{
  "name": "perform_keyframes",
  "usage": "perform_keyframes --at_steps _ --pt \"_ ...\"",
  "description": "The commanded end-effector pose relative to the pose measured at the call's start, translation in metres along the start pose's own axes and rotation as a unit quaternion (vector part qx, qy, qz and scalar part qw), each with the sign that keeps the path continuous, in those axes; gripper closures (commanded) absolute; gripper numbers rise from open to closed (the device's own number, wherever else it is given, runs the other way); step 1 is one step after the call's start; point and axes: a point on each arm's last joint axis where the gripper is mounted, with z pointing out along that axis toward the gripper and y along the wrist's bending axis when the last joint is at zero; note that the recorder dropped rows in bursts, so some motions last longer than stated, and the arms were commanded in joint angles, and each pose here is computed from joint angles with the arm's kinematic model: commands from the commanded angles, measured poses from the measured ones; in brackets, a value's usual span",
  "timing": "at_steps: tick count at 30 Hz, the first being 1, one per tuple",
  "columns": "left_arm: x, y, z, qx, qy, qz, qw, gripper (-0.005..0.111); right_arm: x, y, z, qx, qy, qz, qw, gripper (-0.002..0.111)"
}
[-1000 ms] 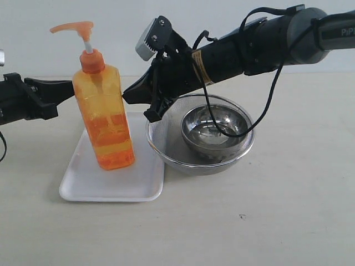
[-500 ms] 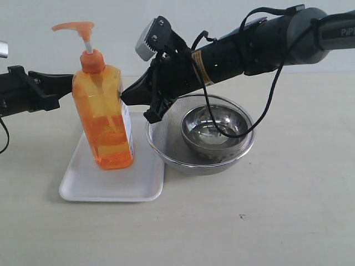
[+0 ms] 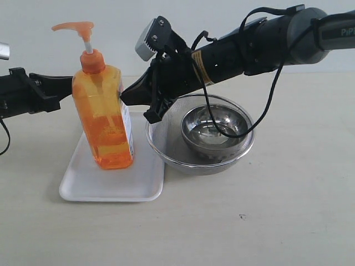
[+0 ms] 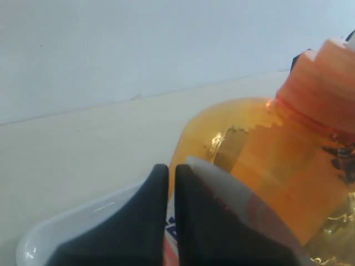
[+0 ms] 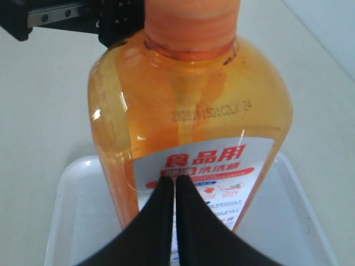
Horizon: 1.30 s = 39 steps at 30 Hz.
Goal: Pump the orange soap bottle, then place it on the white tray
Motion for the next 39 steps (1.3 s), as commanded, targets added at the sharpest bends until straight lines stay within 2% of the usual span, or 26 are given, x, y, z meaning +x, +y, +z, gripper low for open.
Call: perform_keyframes --at_steps 1,16,21,25,29,36,39 --pt "-0.001 -0.003 0.002 0.012 0.0 0.001 1.0 0.102 -0.004 0.001 -0.001 -0.004 -0.006 -0.002 1.0 0.109" --pt "-0.001 -0.003 0.002 0.013 -0.001 0.001 1.0 0.102 -0.004 0.001 -0.001 -0.004 -0.006 -0.002 1.0 0.109" --pt "0.002 0.0 0.002 -0.003 0.017 0.002 1.0 0.102 -0.003 -0.002 -0.001 0.013 0.0 -0.001 1.0 0.109" --pt "0.002 -0.002 0.001 0.006 0.023 0.013 1.0 0.102 -0.001 -0.008 -0.002 0.047 0.011 0.001 0.999 0.109" --pt "-0.006 -0.006 -0.002 0.002 0.018 0.025 1.0 0.102 -0.001 -0.01 -0.003 0.054 0.013 0.002 0.998 0.109" --pt "-0.016 -0.016 -0.018 -0.036 0.033 0.055 0.997 0.102 0.003 -0.017 -0.008 0.072 0.018 0.008 0.997 0.109" --pt "-0.021 -0.022 -0.025 -0.048 0.03 0.059 0.997 0.102 0.008 -0.026 -0.019 0.087 0.018 0.031 0.996 0.109"
